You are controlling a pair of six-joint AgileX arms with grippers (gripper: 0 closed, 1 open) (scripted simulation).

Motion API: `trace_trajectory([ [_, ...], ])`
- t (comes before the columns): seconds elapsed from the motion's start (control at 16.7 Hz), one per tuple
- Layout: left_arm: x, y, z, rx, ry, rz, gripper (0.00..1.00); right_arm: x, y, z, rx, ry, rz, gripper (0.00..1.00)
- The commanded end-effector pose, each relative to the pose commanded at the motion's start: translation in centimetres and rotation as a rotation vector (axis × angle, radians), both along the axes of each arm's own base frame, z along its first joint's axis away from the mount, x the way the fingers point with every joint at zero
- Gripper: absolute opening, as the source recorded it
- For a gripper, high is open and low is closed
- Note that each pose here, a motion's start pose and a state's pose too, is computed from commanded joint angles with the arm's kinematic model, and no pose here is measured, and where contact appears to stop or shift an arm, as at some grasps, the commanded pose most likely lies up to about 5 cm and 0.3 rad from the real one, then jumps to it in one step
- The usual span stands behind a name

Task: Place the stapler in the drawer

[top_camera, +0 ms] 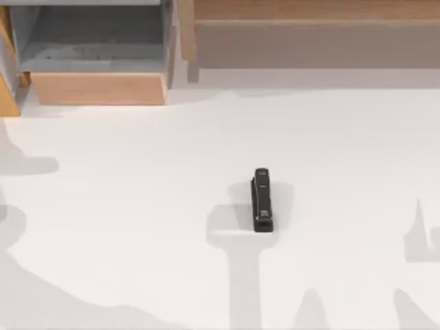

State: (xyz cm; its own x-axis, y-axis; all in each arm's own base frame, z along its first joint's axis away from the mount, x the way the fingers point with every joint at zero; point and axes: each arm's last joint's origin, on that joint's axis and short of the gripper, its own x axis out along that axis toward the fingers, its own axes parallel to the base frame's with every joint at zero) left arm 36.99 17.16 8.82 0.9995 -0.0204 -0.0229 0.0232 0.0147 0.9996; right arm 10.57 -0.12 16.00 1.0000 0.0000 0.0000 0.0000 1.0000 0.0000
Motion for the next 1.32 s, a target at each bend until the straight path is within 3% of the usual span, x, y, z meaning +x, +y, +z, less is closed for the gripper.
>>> trace_trajectory([
  [0.6,-6.2,0.1,0.0,0.000,0.000,0.000,0.00,0.0,0.0,0.0,0.000,0.000,0.000,1.00],
  [0.96,-6.6,0.2,0.0,0.004,-0.003,-0.002,0.00,0.0,0.0,0.0,0.000,0.000,0.000,1.00],
  [1.32,-11.5,0.2,-0.1,0.000,0.002,-0.005,0.00,0.0,0.0,0.0,0.000,0.000,0.000,1.00],
])
